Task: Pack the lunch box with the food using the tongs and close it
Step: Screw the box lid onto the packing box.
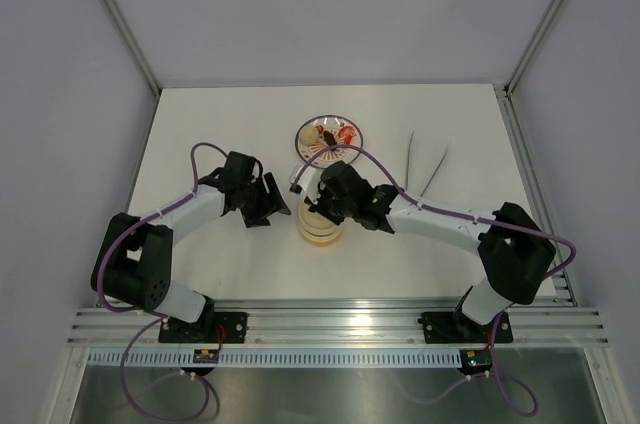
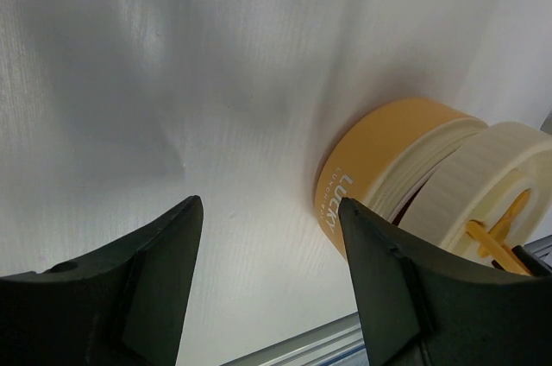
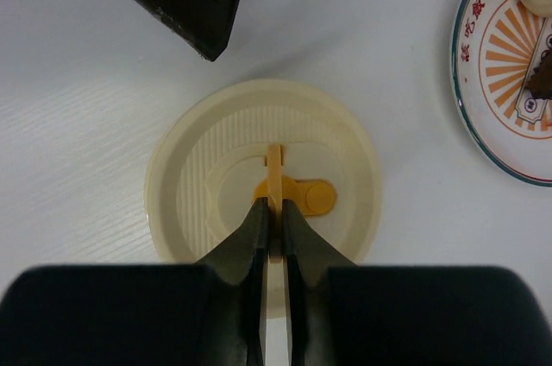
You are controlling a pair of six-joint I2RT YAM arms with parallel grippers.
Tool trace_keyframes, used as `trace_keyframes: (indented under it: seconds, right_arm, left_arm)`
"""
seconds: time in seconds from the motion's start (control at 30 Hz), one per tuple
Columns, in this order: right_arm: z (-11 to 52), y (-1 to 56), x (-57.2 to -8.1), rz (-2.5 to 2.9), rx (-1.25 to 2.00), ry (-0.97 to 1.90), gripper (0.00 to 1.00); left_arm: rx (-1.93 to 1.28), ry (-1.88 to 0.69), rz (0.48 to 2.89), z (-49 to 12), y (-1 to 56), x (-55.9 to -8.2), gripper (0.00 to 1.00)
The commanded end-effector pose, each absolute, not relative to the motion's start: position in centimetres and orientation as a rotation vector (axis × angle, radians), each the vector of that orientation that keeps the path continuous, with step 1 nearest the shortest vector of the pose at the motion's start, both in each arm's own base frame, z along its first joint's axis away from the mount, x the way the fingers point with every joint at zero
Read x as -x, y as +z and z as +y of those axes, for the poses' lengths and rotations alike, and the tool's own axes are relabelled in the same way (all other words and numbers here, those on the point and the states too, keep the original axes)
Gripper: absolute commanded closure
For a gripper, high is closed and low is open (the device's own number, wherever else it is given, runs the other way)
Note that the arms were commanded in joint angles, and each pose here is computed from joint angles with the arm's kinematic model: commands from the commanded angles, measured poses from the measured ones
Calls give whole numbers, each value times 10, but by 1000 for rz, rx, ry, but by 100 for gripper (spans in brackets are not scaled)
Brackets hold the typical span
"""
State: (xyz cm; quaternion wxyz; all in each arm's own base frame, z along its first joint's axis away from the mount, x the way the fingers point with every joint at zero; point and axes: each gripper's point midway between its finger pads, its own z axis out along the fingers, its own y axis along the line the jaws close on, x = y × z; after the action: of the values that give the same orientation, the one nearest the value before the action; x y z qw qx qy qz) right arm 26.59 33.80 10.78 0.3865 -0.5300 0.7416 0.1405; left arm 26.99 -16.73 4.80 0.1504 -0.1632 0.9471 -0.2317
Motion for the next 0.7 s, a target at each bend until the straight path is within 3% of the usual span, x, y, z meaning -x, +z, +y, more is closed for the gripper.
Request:
trace_keyframes:
  seconds: [0.0, 0.67]
  right_arm:
    - [352, 149, -282, 1799, 1190, 315, 100]
    - [349, 118, -273, 1862, 1172, 189, 100]
  left_arm:
    - [468, -707, 2681, -172, 55, -281, 32]
    - [464, -707, 2685, -172, 54, -280, 32]
